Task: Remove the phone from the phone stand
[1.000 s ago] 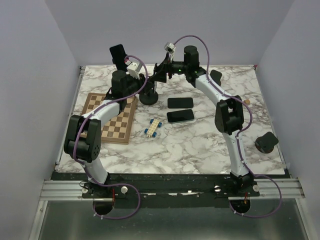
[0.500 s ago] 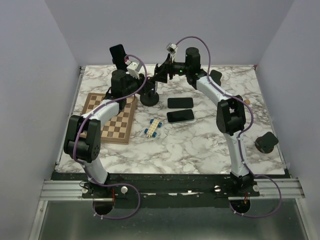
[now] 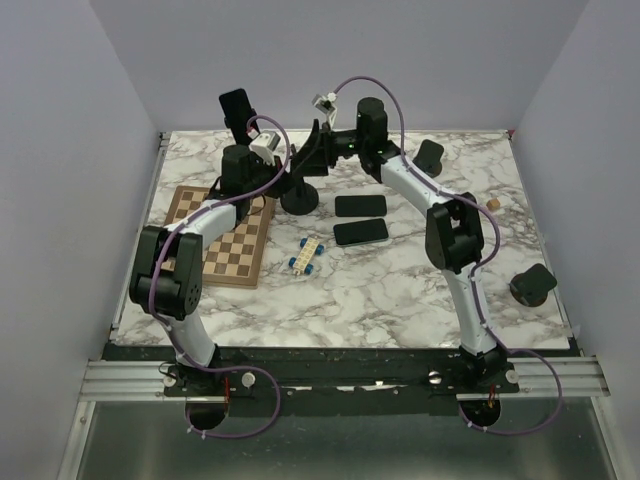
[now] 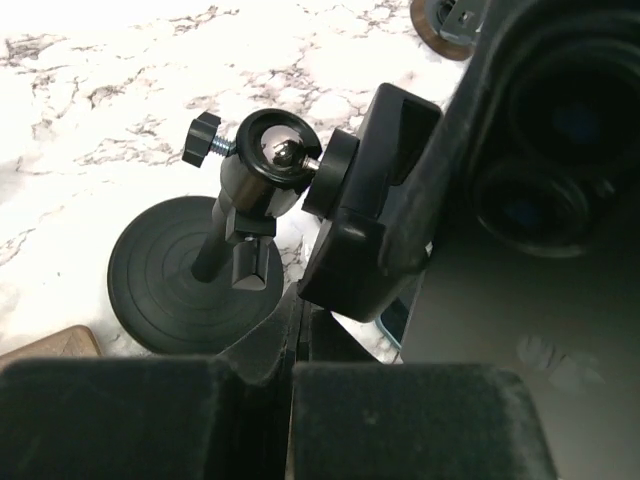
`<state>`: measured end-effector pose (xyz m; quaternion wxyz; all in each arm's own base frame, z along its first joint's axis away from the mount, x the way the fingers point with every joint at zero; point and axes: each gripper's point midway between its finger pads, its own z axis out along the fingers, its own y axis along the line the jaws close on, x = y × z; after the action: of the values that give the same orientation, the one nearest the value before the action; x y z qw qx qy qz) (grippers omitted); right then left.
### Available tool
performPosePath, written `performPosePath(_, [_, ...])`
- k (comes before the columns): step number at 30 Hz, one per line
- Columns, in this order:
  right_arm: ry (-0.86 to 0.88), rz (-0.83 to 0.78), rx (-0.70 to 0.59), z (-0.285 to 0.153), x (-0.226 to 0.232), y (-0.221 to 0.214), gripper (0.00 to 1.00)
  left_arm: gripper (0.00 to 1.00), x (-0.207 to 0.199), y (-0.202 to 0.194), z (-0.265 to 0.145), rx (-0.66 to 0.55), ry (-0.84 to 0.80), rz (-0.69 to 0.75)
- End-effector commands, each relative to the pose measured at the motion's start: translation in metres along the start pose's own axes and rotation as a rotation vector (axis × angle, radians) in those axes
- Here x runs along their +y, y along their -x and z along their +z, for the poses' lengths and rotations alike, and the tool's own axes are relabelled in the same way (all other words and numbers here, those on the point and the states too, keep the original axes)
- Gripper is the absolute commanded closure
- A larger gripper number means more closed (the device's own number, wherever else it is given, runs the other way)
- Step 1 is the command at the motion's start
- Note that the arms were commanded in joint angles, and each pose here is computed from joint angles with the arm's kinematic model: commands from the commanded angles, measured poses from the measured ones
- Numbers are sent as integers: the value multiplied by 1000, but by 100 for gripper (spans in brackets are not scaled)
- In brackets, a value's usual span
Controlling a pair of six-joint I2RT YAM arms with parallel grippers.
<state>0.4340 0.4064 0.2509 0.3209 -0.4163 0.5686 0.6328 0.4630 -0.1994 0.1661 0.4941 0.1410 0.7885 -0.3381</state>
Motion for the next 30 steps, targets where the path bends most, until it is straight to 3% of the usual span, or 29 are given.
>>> performPosePath(1, [-79, -80, -1, -2, 22, 29, 99, 100, 7, -4, 0, 11, 30, -3])
performPosePath(9, [-361, -43, -70, -21, 18, 54, 99, 100, 0, 10, -8, -20, 41, -20])
performPosePath(13, [-495, -19, -99, -38, 26, 62, 99, 99, 8, 17, -19, 6, 148, -71])
performPosePath(18, [-656, -3, -137, -67, 49, 53, 99, 69, 4, 26, -45, 12, 228, -106])
performPosePath(24, [-943, 107, -149, -117, 60, 18, 99, 47, -21, 45, -83, -31, 243, -134])
performPosePath(27, [-1065, 168, -150, -142, 74, -2, 99, 40, -32, 67, -102, -88, 259, -103])
performPosePath(30, [-1157, 214, -129, -162, 86, -24, 99, 27, -44, 88, -120, -162, 260, -69])
